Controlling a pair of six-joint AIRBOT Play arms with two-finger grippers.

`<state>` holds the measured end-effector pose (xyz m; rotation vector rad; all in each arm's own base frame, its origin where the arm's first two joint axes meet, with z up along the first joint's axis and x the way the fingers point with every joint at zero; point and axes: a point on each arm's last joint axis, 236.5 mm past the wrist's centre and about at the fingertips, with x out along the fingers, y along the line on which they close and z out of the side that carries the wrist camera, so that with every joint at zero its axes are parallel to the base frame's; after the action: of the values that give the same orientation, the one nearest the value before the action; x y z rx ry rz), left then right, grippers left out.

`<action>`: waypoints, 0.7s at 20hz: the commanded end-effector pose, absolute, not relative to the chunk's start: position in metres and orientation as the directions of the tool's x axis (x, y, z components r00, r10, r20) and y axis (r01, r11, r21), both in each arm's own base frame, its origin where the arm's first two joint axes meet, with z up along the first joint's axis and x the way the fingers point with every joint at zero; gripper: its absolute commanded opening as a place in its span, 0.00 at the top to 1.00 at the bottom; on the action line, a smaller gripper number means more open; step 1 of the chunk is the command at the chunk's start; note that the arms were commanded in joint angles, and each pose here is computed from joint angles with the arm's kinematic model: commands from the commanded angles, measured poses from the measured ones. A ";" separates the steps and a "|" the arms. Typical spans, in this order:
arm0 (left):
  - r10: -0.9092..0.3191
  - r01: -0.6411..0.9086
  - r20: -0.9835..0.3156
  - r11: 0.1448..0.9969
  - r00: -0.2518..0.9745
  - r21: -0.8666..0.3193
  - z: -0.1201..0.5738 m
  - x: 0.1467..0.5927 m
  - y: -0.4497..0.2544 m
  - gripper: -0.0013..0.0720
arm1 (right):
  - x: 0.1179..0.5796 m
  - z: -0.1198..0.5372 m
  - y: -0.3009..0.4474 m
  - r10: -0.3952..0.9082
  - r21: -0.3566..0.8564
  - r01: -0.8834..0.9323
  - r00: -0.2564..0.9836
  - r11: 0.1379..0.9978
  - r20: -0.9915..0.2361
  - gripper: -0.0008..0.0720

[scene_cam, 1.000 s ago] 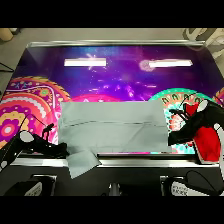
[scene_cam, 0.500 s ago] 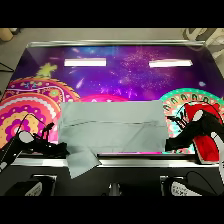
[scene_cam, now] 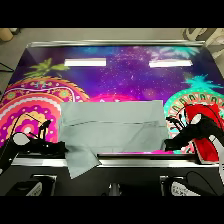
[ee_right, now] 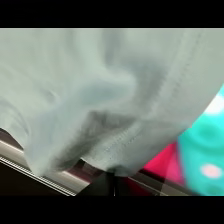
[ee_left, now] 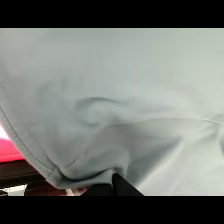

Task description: Fold the shirts.

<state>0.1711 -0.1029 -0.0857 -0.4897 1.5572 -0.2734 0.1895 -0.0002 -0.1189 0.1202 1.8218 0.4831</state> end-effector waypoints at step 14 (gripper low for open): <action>-0.456 -0.013 -0.852 0.880 0.256 -0.475 0.002 0.251 -0.099 0.95 | 0.303 -0.023 0.010 0.384 0.338 -0.305 0.104 0.891 -0.918 0.97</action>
<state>0.2287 -0.1017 -0.0232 -0.4382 1.3666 -0.3180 0.2750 0.0006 -0.0477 0.0399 1.4899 0.4973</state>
